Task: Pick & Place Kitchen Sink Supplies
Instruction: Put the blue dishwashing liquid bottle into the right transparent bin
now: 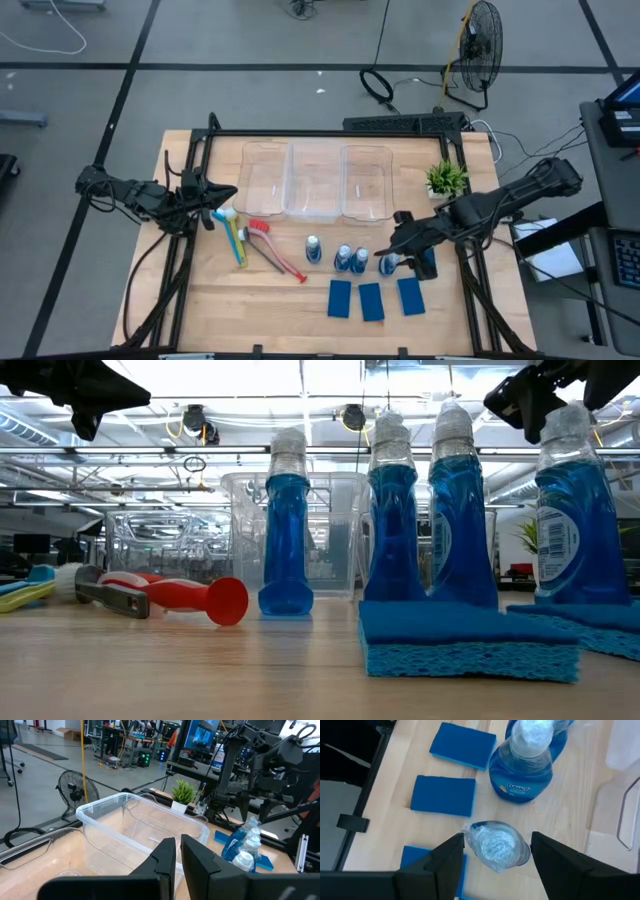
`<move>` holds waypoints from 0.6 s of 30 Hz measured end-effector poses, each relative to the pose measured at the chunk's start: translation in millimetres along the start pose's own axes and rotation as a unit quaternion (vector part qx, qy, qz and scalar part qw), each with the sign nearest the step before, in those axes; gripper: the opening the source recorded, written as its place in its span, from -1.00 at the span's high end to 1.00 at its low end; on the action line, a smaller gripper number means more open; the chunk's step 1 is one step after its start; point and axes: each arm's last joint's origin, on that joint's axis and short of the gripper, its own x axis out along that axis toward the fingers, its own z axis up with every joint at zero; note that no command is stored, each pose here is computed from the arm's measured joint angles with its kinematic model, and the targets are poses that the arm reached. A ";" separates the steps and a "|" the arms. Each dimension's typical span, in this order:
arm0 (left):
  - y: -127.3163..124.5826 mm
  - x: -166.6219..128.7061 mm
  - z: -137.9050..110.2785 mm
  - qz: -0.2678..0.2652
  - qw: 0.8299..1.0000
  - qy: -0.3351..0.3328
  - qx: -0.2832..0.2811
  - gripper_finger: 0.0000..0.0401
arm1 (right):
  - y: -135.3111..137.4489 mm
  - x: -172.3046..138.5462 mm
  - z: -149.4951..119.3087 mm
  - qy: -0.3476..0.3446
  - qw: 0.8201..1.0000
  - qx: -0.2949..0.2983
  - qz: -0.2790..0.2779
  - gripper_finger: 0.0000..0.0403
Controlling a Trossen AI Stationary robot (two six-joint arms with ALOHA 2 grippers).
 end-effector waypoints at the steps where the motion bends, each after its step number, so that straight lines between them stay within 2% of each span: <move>1: 0.0 0.0 0.0 0.000 1.000 0.000 0.000 0.84 | 0.0 1.1 0.1 0.002 1.000 -0.002 0.000 -0.10; 18: 0.0 0.0 0.0 0.000 1.000 0.000 0.000 0.84 | -0.3 18.4 3.6 0.026 0.999 -0.018 -0.003 -0.10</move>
